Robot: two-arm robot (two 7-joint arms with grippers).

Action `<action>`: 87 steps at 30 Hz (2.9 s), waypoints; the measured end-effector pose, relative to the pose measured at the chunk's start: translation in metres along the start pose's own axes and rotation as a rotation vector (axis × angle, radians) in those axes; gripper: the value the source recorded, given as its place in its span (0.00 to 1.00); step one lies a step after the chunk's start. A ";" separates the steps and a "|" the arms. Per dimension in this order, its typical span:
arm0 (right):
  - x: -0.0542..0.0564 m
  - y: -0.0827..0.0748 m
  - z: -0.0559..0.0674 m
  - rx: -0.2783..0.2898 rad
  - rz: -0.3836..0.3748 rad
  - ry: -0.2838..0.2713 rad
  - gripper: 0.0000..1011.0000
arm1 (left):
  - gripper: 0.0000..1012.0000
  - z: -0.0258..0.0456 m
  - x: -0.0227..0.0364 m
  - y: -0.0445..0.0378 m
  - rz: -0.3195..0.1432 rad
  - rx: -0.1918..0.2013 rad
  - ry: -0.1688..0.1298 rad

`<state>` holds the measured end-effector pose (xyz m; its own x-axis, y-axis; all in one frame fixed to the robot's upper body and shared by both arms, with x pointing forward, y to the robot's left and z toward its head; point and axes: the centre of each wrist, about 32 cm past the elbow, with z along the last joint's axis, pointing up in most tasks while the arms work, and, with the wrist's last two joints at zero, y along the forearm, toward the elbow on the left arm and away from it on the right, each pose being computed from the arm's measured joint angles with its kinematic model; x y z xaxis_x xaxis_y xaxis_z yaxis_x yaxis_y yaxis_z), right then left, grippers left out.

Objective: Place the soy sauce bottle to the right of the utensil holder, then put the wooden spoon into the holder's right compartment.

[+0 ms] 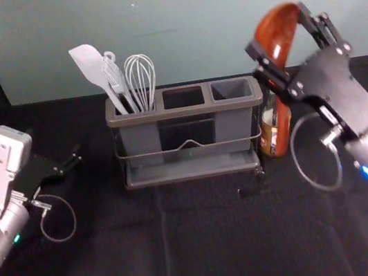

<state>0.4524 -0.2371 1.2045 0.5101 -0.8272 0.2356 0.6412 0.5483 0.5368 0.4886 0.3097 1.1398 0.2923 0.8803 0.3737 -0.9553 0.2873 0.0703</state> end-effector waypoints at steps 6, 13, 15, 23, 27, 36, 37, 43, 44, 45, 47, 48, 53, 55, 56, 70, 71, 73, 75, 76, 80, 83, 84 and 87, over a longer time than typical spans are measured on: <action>0.016 0.029 -0.009 0.002 0.029 0.013 0.83 | 0.99 0.0000 0.0000 0.0000 0.000 0.000 0.000; 0.028 0.054 -0.017 0.002 0.052 0.006 0.83 | 0.99 0.0000 0.0000 0.0000 0.000 0.000 0.000; 0.031 0.059 -0.020 0.000 0.054 0.004 0.83 | 0.99 0.0000 0.0000 0.0000 0.000 0.000 0.000; 0.039 0.078 -0.027 0.002 0.057 -0.007 0.83 | 0.99 0.0000 0.0000 0.0000 0.000 0.000 0.000; 0.043 0.087 -0.033 0.004 0.061 -0.014 0.83 | 0.99 0.0000 0.0000 0.0000 0.000 0.000 0.000; 0.048 0.103 -0.045 0.008 0.075 -0.027 0.83 | 0.99 0.0000 0.0000 0.0000 0.000 0.000 0.000; 0.048 0.104 -0.046 0.008 0.076 -0.028 0.83 | 0.99 0.0000 0.0000 0.0000 0.000 0.000 0.000; 0.053 0.113 -0.057 0.013 0.080 -0.040 0.83 | 0.99 0.0000 0.0000 0.0000 0.000 0.000 0.000; 0.053 0.114 -0.059 0.015 0.081 -0.041 0.83 | 0.99 0.0000 0.0000 0.0000 0.000 0.000 0.000; 0.053 0.115 -0.060 0.018 0.081 -0.042 0.83 | 0.99 0.0000 0.0000 0.0000 0.000 0.000 0.000; 0.054 0.116 -0.063 0.020 0.080 -0.044 0.83 | 0.99 0.0000 0.0000 0.0000 0.000 0.000 0.000; 0.055 0.118 -0.065 0.024 0.083 -0.046 0.83 | 0.99 0.0000 0.0000 0.0000 0.000 0.000 0.000; 0.055 0.120 -0.074 0.025 0.090 -0.051 0.83 | 0.99 0.0000 0.0000 0.0000 0.000 0.000 0.000; 0.054 0.120 -0.076 0.023 0.090 -0.050 0.83 | 0.99 0.0000 0.0000 0.0000 0.000 0.000 0.000; 0.054 0.120 -0.077 0.022 0.090 -0.050 0.83 | 0.99 0.0000 0.0000 0.0000 0.000 0.000 0.000; 0.044 0.104 -0.097 -0.008 0.083 -0.036 0.83 | 0.99 0.0000 0.0000 0.0000 0.000 0.000 0.000; 0.043 0.103 -0.098 -0.010 0.084 -0.035 0.83 | 0.99 0.0000 0.0000 0.0000 0.000 0.000 0.000; 0.042 0.098 -0.101 -0.019 0.082 -0.030 0.83 | 0.99 0.0000 0.0000 0.0000 0.000 0.000 0.000; 0.040 0.094 -0.104 -0.025 0.078 -0.025 0.83 | 0.99 0.0000 0.0000 0.0000 0.000 0.000 0.000; 0.039 0.093 -0.105 -0.027 0.077 -0.024 0.83 | 0.99 0.0000 0.0000 0.0000 0.000 0.000 0.000; 0.037 0.085 -0.109 -0.039 0.072 -0.017 0.83 | 0.99 0.0000 0.0000 0.0000 0.000 0.000 0.000; 0.036 0.081 -0.112 -0.042 0.068 -0.014 0.83 | 0.99 0.0000 0.0000 0.0000 0.000 0.000 0.000; 0.036 0.079 -0.113 -0.045 0.066 -0.013 0.83 | 0.99 0.0000 0.0000 0.0000 0.000 0.000 0.000; 0.035 0.075 -0.116 -0.052 0.063 -0.011 0.83 | 0.99 0.0000 0.0000 0.0000 0.000 0.000 0.000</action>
<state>0.5848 -0.2108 1.1591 0.5442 -0.7922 0.2762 0.6370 0.6044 0.4785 0.4886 0.3097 1.1398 0.2923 0.8803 0.3737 -0.9553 0.2873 0.0703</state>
